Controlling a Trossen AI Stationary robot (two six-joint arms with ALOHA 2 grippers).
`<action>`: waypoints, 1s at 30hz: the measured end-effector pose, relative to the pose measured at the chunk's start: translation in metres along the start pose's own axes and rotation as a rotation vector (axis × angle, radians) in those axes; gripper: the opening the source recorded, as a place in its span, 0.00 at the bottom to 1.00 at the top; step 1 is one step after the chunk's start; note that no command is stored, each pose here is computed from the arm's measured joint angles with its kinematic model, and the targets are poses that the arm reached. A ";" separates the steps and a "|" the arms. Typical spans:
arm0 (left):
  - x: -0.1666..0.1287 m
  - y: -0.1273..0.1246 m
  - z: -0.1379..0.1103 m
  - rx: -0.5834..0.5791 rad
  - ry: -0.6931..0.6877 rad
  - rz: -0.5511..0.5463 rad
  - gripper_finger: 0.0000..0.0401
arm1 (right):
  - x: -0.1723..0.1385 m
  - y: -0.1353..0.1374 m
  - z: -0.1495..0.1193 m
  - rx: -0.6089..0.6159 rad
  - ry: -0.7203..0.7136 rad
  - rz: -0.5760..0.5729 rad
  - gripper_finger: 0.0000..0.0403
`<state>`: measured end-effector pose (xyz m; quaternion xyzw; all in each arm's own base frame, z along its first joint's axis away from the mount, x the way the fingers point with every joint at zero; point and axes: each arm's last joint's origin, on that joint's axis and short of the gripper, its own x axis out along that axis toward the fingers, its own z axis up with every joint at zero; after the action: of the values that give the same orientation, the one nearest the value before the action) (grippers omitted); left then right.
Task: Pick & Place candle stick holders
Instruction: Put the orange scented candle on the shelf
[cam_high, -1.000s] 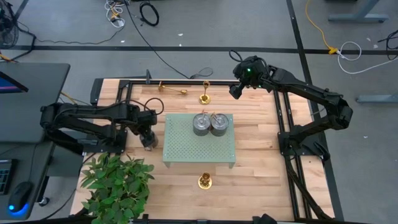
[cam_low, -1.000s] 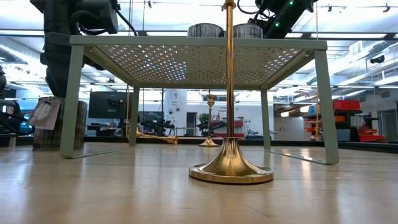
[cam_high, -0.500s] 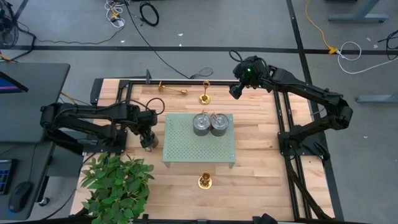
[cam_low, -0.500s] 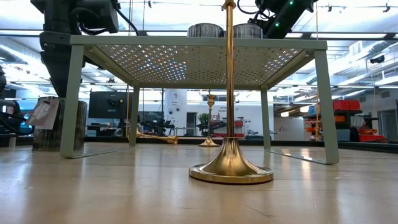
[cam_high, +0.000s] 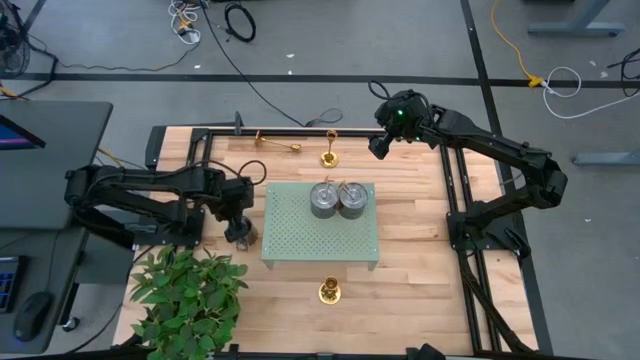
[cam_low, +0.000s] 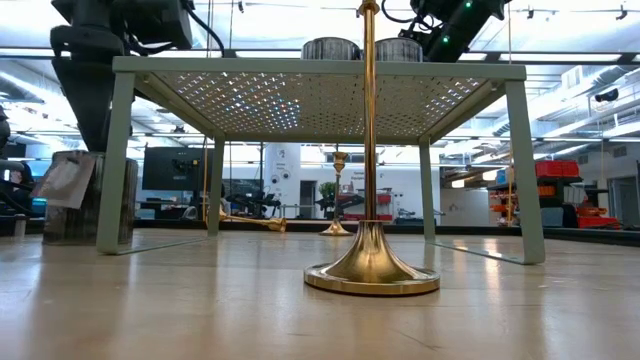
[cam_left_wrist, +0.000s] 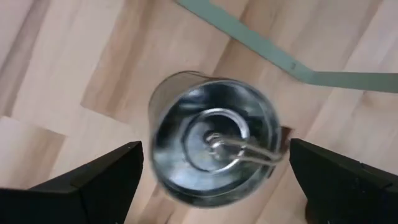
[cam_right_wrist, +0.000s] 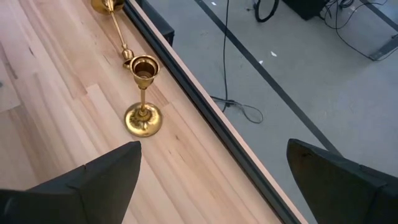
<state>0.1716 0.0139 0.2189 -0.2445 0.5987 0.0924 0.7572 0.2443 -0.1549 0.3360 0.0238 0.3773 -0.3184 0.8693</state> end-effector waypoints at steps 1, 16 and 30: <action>0.000 0.000 0.000 -0.007 0.002 0.002 1.00 | 0.000 0.000 0.000 0.000 0.000 0.000 0.99; 0.000 -0.002 0.004 -0.071 -0.062 0.032 1.00 | 0.000 0.000 -0.001 0.003 0.006 0.001 0.99; 0.003 -0.014 0.000 0.000 -0.086 0.054 0.99 | 0.000 0.000 -0.001 0.006 0.006 0.002 0.99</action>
<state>0.1785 0.0015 0.2201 -0.2238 0.5718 0.1232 0.7796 0.2439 -0.1547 0.3356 0.0276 0.3789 -0.3187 0.8684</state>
